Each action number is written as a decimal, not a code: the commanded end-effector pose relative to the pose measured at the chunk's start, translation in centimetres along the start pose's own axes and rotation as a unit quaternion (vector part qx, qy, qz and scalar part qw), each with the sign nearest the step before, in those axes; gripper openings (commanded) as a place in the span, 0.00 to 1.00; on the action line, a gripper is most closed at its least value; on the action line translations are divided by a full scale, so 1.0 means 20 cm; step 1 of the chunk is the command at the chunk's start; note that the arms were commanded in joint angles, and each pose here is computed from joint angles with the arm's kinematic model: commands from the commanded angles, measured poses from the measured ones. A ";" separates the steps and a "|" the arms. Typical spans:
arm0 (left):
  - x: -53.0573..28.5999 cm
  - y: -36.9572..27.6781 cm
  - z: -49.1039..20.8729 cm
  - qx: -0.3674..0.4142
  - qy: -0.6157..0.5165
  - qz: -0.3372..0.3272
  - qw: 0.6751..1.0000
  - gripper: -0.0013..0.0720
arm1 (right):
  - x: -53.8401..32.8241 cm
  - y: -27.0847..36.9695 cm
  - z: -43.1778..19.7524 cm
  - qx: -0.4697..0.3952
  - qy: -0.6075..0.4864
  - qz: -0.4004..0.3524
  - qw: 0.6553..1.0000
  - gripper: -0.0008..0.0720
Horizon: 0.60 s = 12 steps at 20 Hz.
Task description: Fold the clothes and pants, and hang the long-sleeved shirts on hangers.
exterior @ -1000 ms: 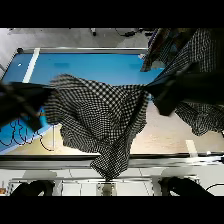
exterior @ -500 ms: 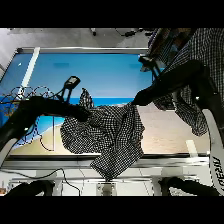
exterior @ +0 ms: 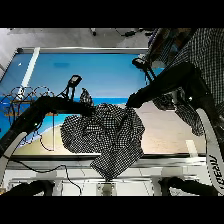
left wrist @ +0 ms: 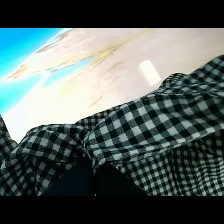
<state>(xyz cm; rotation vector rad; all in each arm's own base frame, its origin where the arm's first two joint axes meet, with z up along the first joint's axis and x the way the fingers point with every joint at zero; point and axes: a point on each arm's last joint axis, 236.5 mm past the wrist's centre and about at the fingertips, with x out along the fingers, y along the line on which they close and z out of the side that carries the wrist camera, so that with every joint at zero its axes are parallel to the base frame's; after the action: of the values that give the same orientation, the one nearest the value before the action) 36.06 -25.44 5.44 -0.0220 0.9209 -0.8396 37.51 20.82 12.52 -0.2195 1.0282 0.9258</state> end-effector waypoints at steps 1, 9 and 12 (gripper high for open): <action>0.00 0.00 0.01 -0.003 -0.004 -0.001 1.000 0.05 | 0.00 -0.03 0.00 -0.029 0.001 -0.016 0.999 0.57; 0.00 0.00 0.01 -0.003 -0.004 -0.001 1.000 0.05 | -0.05 0.21 -0.15 -0.042 0.064 0.056 0.996 0.53; 0.00 0.00 0.01 -0.002 -0.004 -0.001 1.000 0.05 | 0.09 0.28 -0.17 -0.061 0.091 0.040 0.993 0.32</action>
<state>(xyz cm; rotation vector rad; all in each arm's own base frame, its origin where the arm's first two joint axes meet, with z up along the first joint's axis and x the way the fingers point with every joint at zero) 36.24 -25.51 5.48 -0.0301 0.9152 -0.8383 32.44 22.26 12.05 -0.3281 1.1133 1.0778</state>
